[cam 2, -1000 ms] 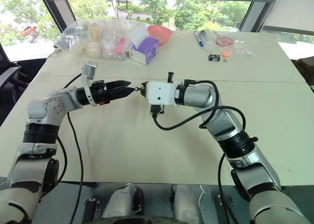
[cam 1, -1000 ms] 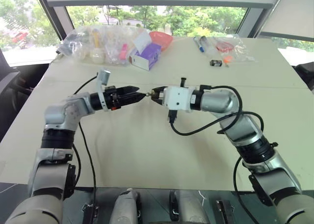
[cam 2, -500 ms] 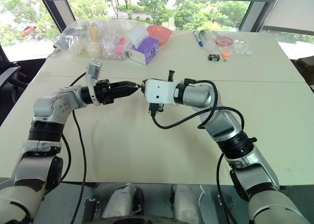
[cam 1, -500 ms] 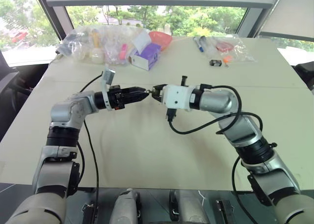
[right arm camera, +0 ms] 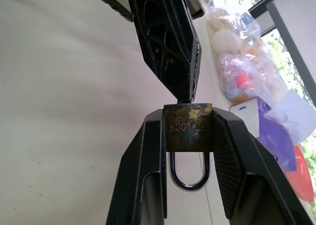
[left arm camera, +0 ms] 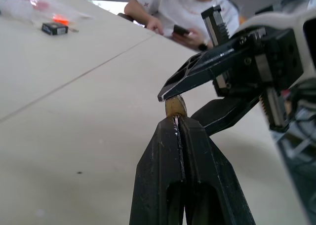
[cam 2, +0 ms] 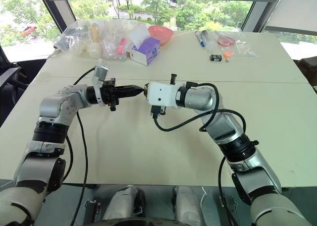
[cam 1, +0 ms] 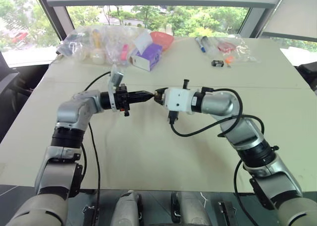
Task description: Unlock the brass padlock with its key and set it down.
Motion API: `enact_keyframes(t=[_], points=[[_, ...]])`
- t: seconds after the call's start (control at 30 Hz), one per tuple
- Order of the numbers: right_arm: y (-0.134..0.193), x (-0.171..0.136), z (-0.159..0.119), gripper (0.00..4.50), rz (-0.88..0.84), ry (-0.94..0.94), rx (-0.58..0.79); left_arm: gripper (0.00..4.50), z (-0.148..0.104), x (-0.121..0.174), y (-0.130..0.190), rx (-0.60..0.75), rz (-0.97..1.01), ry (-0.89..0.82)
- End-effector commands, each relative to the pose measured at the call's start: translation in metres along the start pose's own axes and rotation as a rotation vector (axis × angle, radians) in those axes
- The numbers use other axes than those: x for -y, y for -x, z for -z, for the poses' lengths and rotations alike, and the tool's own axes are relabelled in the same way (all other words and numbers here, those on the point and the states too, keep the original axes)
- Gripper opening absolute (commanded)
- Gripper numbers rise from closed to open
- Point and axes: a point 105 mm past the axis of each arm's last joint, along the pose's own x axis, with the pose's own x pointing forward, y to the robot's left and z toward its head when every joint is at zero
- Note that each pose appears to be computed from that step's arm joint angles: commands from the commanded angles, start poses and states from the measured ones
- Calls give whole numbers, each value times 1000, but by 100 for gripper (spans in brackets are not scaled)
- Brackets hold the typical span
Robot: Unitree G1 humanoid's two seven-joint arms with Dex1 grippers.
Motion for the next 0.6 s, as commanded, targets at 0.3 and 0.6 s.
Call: enact_keyframes(t=[0.3,0.6], points=[[4,10,-19,66,43,51,63,4,-6,-6,2,-119,-35,-481],[4,13,-19,66,65,58,65,239,-24,-3,19,10,28,129]])
